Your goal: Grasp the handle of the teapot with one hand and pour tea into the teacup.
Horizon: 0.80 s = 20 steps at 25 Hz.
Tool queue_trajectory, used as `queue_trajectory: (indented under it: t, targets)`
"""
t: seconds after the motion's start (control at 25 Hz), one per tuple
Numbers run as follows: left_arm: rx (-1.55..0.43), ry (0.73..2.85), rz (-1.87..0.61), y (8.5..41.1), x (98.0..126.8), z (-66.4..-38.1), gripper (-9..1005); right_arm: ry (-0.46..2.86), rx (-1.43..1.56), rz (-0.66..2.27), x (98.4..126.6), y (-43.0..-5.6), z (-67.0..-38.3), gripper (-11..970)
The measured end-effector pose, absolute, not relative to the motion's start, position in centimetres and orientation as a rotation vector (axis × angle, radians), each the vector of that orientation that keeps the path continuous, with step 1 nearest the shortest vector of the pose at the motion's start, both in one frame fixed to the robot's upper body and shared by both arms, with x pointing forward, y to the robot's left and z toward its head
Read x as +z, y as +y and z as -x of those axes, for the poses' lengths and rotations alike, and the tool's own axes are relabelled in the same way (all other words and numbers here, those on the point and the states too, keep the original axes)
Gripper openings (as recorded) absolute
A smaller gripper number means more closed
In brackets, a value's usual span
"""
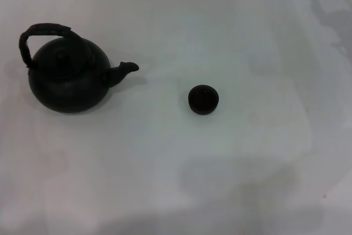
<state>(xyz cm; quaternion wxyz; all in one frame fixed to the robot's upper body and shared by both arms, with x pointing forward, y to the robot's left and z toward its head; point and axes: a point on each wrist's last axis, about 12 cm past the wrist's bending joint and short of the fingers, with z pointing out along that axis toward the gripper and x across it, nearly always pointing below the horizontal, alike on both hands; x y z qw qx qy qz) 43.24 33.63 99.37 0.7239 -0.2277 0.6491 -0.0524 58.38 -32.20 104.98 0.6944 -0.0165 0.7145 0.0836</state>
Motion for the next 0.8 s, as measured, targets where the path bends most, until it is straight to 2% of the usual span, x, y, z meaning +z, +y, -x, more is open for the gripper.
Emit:
queue_trajectory:
  t: [0.8]
  targets:
    - [-0.107,1.423,0.520,33.77,99.34,-43.06,891,1.576,0.173,0.042,104.96,-32.47,-57.94,856]
